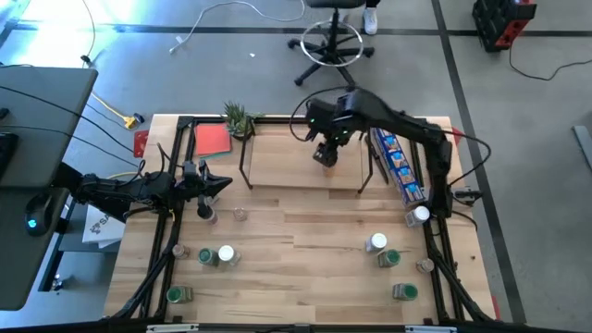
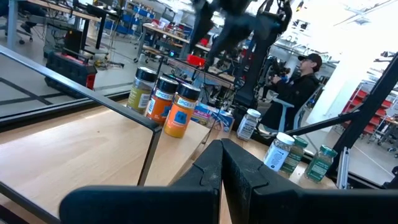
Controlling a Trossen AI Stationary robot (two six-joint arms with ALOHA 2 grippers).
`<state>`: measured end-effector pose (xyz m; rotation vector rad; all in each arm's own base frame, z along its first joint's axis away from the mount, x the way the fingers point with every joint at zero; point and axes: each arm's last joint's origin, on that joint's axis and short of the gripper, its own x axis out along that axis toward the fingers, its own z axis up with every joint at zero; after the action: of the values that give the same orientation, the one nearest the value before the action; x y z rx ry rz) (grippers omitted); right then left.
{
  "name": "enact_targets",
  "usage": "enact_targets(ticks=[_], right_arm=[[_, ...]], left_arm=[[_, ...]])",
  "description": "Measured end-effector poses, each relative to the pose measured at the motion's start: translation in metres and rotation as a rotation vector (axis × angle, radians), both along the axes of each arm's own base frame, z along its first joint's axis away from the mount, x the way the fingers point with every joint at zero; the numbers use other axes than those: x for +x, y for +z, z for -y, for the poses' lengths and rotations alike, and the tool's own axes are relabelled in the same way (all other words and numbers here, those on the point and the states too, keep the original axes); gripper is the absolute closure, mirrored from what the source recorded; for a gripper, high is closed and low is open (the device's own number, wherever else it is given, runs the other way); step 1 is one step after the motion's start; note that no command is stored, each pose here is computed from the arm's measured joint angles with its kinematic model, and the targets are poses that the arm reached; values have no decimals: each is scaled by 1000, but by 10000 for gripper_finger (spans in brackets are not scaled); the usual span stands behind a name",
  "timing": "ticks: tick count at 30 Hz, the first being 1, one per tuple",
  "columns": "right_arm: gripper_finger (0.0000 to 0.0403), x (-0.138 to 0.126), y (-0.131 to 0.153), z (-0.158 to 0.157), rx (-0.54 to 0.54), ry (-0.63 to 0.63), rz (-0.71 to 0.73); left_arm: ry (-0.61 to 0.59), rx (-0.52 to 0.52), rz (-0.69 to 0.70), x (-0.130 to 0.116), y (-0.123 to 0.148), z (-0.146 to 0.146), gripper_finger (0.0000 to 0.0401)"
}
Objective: Shelf spices
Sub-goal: Put the black seasoning bottle on the shelf aligned with the other black seasoning bottles
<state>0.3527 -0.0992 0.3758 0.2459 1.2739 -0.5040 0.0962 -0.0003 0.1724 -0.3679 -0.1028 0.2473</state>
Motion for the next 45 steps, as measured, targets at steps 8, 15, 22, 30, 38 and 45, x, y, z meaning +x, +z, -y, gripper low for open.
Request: enact_targets(ticks=[8,15,22,30,38,45], right_arm=[[140,-56,79,-30,-123,133,234],[140,-108,116,-42,-123,27,395],[140,-137,132,-45,-197,-77,466],[140,-133,130,-44,-225,-69,444],[140,-121,123,-41,-237,-30,399],[140,-111,117,-39,-245,4,362]], left_arm=[[70,-412,300,-4,16,-4,400],[243,-708,532,-9,22,-10,400],[299,-652,538,-10,24,-11,400],[192,-439,265,-12,75,-7,401],[47,-260,-405,6,158,2,401],[-141,-312,-774,40,169,13,398]])
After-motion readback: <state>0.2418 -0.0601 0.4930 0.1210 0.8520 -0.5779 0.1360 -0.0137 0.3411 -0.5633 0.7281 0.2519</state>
